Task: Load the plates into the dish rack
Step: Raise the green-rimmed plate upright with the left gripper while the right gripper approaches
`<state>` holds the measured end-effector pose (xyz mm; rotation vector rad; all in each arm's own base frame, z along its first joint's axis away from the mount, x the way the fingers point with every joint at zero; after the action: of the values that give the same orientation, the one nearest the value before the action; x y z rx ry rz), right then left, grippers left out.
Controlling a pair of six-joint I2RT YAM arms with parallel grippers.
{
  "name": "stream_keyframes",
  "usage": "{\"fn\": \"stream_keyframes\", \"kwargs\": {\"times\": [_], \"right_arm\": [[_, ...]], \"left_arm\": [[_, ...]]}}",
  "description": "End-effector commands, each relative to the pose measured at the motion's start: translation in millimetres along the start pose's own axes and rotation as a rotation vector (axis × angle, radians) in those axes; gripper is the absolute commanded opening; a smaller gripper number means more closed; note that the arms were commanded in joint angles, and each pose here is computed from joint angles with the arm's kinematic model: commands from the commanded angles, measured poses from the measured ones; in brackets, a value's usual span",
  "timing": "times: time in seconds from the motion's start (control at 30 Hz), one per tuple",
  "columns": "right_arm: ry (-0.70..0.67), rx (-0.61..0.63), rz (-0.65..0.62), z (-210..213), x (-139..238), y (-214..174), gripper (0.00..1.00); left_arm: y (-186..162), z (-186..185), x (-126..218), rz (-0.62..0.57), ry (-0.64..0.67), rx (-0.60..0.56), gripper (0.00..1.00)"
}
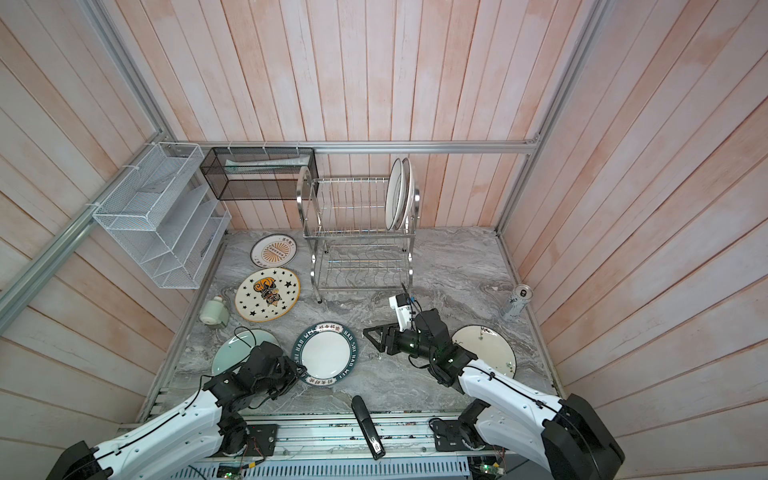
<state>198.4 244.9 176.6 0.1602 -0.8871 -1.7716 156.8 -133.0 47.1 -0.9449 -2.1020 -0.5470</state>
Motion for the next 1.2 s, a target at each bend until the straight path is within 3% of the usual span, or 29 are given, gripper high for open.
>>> {"fn": "stream_keyframes", "kwargs": {"times": [0.0, 0.43, 0.67, 0.87, 1.17], "right_arm": [[0.042, -0.014, -0.012, 5, -1, 3, 0.59], [0.039, -0.044, 0.042, 0, -3, -8, 0.58], [-0.056, -0.107, 0.024, -21, 1, -8, 0.58], [-0.126, -0.178, 0.029, -50, 7, -6, 0.58], [-0.117, -0.198, 0.053, -57, 6, 1, 0.59]], "left_arm": [[4, 4, -3, -0.035, -0.007, 0.013, 0.27], [12, -2, -1, -0.085, -0.022, -0.007, 0.0], [16, -23, 10, -0.104, -0.079, -0.039, 0.0], [22, -59, 28, -0.129, -0.199, -0.153, 0.0], [23, -105, 53, -0.135, -0.356, -0.245, 0.0]]}}
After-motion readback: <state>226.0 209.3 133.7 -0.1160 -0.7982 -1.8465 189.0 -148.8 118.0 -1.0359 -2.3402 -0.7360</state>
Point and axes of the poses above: each gripper's point midway between its finger pads, its own x axis back along the fingers, its own z axis along the line the jaws close on, y = z × x, the point moved 3 cm from there along x, back along the fingers, and after that the axes turned 2 degrees about x, right-handed, at the moved point
